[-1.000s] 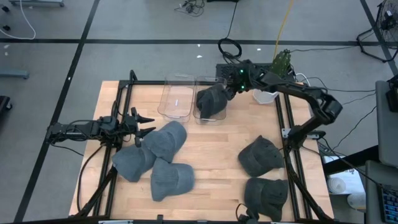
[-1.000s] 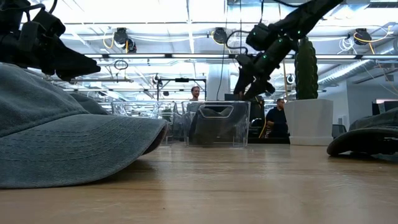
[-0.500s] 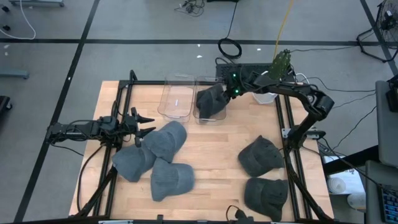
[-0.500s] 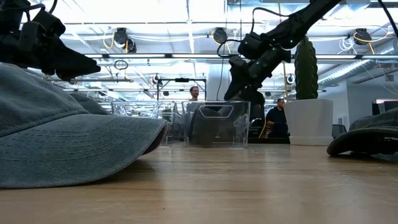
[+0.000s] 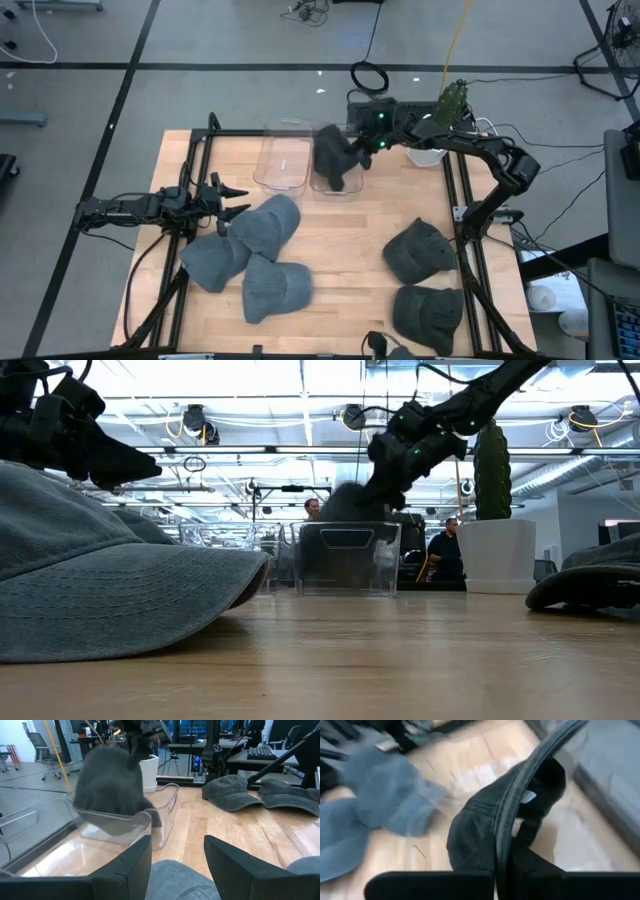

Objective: Pick & Place hat
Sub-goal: Put the top black cap into the left transparent bin

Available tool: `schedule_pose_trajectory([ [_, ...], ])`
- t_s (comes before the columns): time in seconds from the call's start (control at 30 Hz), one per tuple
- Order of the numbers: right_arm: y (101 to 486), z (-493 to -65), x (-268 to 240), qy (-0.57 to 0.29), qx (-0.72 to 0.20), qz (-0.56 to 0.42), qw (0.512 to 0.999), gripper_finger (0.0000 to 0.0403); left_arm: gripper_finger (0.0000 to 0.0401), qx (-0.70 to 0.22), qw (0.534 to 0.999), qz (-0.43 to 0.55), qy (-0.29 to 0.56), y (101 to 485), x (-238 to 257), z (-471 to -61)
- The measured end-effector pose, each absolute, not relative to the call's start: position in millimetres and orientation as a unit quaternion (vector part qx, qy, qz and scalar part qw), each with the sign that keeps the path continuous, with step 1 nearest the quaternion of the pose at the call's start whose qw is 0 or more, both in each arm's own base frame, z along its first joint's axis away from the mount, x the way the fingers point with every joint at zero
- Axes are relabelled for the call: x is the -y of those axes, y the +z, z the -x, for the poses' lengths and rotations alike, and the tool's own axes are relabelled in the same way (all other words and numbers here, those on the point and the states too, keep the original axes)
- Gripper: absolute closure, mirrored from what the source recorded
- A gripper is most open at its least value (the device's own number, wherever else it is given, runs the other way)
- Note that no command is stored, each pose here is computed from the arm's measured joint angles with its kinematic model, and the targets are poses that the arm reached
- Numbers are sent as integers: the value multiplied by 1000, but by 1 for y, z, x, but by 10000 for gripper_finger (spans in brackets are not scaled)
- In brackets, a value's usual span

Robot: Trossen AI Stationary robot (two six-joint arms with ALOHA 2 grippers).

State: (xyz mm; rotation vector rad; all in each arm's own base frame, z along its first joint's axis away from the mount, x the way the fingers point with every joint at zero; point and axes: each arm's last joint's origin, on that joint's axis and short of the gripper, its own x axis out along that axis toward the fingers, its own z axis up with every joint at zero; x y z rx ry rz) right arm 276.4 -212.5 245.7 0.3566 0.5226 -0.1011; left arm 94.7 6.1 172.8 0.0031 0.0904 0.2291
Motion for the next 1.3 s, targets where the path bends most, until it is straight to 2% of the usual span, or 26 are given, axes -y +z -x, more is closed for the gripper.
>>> schedule_pose_trajectory([
  [0.13,261,-265,227,-19,-232,-181,956,400,210,-46,992,-2,114,173,-6,-95],
  [0.33,298,-259,233,150,-157,-216,952,401,210,-45,992,-2,114,173,-6,-95],
  [0.53,312,-259,220,361,-120,-291,878,402,210,-45,992,-2,114,173,-6,-95],
  [1.03,314,-286,188,413,-110,-221,877,402,210,-43,992,-6,114,173,-6,-95],
  [1.17,314,-295,179,393,-114,-207,888,402,210,16,993,-8,114,185,-6,-95],
  [1.3,314,-300,173,375,-116,-191,900,403,210,111,985,78,107,201,-6,-93],
])
